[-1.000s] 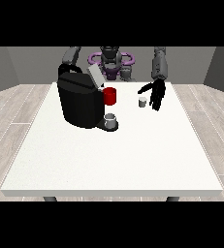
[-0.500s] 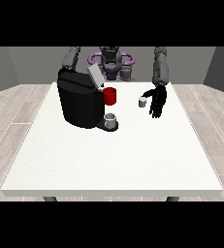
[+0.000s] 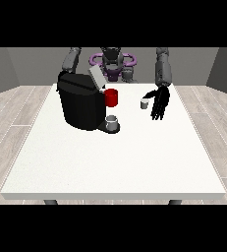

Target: Insert the coffee pod into the coffee machine and close the lid

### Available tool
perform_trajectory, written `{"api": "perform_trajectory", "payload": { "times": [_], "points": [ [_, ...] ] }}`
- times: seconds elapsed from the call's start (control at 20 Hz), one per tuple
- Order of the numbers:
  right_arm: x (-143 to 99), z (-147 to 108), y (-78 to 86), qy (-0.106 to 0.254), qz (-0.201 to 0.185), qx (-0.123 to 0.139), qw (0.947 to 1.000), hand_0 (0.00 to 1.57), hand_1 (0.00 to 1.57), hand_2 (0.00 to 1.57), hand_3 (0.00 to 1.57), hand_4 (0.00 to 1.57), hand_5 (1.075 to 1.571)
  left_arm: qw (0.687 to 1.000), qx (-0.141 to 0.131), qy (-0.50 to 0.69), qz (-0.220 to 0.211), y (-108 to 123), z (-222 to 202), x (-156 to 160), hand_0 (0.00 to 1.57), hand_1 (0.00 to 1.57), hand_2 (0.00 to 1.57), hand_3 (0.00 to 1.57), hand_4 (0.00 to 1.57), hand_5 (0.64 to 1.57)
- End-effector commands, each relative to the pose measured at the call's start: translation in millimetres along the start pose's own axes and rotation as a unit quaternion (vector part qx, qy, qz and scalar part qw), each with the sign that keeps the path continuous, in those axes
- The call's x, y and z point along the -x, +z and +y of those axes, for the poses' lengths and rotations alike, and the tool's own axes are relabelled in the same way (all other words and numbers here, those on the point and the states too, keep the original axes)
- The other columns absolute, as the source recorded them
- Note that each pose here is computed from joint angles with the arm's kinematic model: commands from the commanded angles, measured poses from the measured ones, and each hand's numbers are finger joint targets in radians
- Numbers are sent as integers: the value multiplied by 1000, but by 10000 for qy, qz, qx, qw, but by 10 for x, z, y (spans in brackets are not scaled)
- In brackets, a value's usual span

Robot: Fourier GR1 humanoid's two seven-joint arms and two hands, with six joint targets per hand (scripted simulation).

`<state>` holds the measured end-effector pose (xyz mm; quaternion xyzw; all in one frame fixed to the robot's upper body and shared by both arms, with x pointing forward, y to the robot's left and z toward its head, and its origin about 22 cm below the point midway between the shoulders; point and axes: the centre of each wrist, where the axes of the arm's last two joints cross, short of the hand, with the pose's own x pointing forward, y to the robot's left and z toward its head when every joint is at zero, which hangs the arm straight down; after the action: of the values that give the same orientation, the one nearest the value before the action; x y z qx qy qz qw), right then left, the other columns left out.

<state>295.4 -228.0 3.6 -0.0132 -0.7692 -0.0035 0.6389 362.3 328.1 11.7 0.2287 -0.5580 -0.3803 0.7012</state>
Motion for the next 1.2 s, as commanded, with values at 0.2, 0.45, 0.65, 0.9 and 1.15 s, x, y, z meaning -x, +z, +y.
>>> {"api": "perform_trajectory", "payload": {
  "times": [0.2,0.45,0.65,0.9,1.15],
  "points": [
    [-86,12,-92,-20,-161,20,9999,0,0,0,0,388,1571,9996,-128,-236,-103,-36,-62,138,1124,1124,1180,1011,0,1571],
    [240,-66,-12,-35,137,253,9996,0,0,0,0,402,1571,9973,-3,-625,-372,-118,-505,-221,1182,1182,1198,1083,0,1571],
    [124,-136,-83,-6,118,133,9998,0,0,0,0,328,1571,9974,105,-626,-338,-86,-657,-149,1262,1262,1247,1097,0,1571],
    [232,-101,-41,-45,303,116,9995,0,0,0,0,292,1571,9964,222,-718,-386,-103,-662,-205,1324,1324,1324,1151,57,1571],
    [257,-73,19,-108,420,93,9990,0,0,0,0,379,1571,9973,148,-692,-194,-92,-846,-175,1151,1151,1262,1182,323,1571]
  ]
}}
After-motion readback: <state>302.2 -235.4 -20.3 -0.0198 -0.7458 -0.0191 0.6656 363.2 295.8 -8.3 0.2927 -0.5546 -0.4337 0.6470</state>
